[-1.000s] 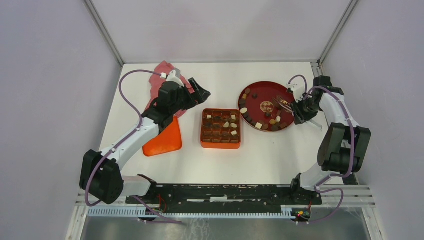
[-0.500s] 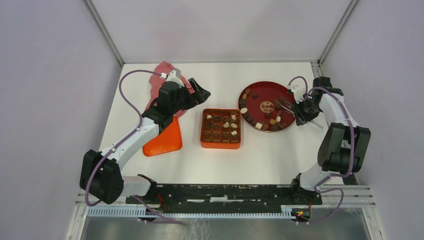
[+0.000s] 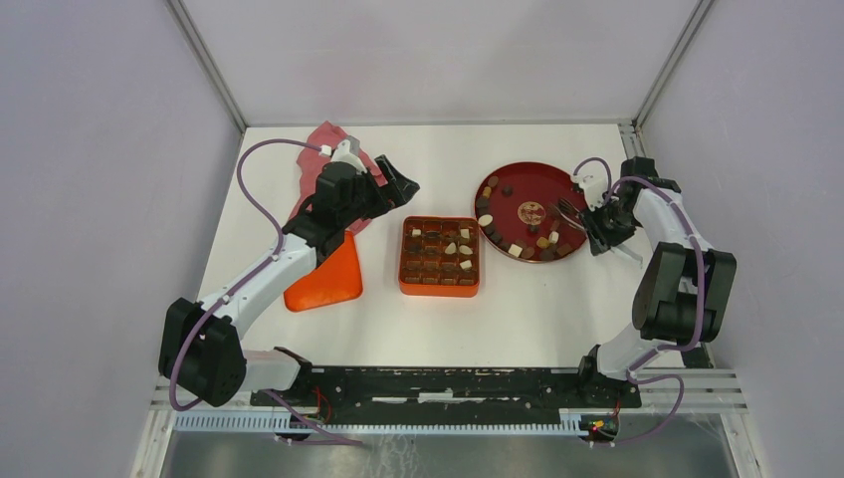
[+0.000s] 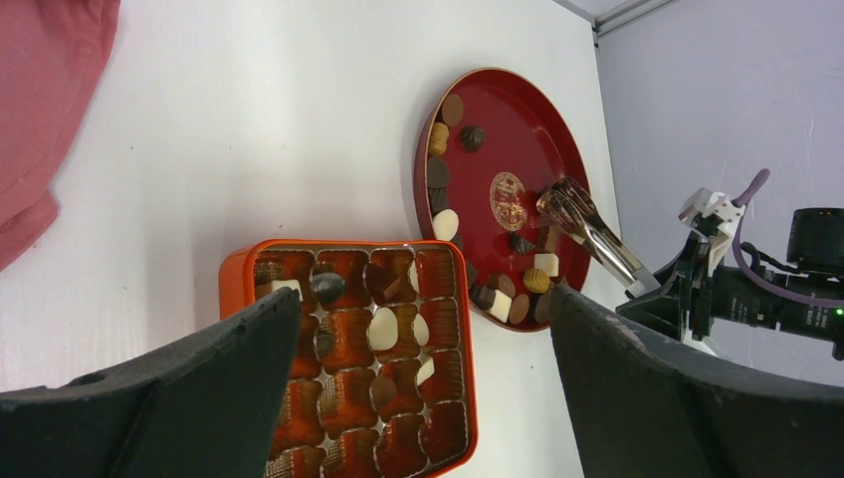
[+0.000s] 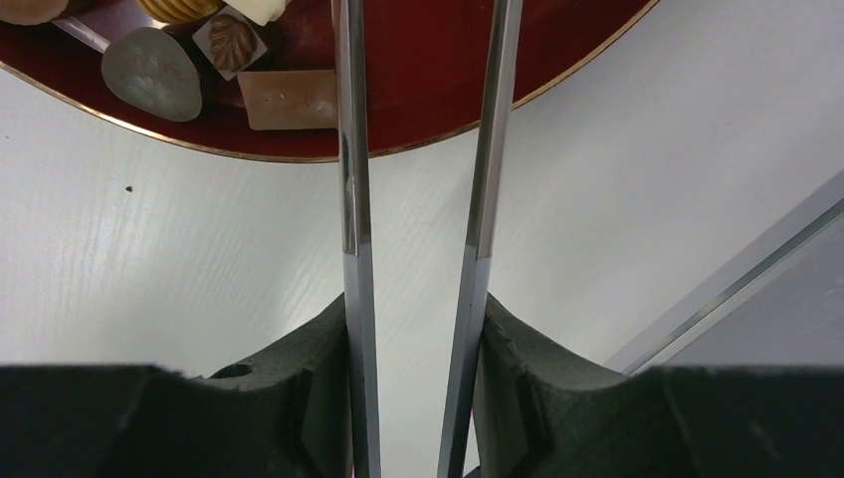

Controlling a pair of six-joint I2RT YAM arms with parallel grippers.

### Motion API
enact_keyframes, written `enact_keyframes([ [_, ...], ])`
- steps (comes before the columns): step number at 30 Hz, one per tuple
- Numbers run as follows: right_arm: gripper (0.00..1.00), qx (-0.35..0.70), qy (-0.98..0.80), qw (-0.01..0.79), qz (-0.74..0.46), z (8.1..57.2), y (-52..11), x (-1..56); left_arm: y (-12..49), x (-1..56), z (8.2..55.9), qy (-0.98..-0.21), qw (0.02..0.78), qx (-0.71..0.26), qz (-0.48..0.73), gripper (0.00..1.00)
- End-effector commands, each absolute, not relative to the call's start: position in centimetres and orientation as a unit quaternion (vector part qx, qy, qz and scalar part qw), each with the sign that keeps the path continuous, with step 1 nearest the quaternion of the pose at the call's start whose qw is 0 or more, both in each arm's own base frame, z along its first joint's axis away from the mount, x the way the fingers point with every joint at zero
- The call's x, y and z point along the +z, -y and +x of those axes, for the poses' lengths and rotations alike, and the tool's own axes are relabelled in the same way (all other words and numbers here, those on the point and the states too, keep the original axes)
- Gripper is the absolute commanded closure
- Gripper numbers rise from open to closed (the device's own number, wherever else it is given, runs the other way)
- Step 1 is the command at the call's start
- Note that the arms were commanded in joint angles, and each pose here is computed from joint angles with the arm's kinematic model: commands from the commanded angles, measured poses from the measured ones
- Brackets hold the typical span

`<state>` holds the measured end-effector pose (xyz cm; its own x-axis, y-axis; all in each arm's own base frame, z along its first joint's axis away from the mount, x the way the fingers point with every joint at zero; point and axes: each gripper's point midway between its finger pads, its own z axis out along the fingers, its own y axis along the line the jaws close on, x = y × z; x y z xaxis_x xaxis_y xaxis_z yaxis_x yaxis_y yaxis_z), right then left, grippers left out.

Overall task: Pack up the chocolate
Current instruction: Pick up the fake chocolate from the plate.

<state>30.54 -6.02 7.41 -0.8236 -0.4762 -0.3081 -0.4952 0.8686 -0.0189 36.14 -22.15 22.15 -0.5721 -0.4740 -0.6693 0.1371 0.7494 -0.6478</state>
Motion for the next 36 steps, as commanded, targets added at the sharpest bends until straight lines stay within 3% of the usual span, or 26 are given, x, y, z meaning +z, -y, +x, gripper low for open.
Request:
enact_keyframes([
  [1, 0.56, 0.005, -0.956, 0.159, -0.248, 31.1, 6.8, 7.6, 22.3, 24.3, 36.3, -0.802, 0.472, -0.354, -0.098, 0.01],
  [10, 0.61, 0.002, -0.956, 0.155, -0.25, 30.7, 6.9, 7.2, 22.3, 24.3, 36.2, -0.801, 0.471, -0.355, -0.1, 0.02],
  [16, 0.73, 0.003, -0.954, 0.157, -0.255, 30.6, 6.9, 7.4, 22.3, 24.4, 36.2, -0.801, 0.47, -0.357, -0.1, 0.02],
  [20, 0.87, 0.008, -0.952, 0.167, -0.256, 30.9, 6.6, 8.0, 22.3, 24.6, 36.2, -0.8, 0.472, -0.358, -0.1, 0.02],
  [27, 0.98, 0.022, -0.942, 0.212, -0.26, 32.4, 5.7, 10.0, 22.2, 24.8, 36.1, -0.798, 0.474, -0.359, -0.101, 0.01],
  [36, 1.0, 0.051, -0.927, 0.255, -0.272, 33.2, 4.2, 11.3, 21.8, 23.9, 35.6, -0.81, 0.465, -0.344, -0.101, 0.02],
])
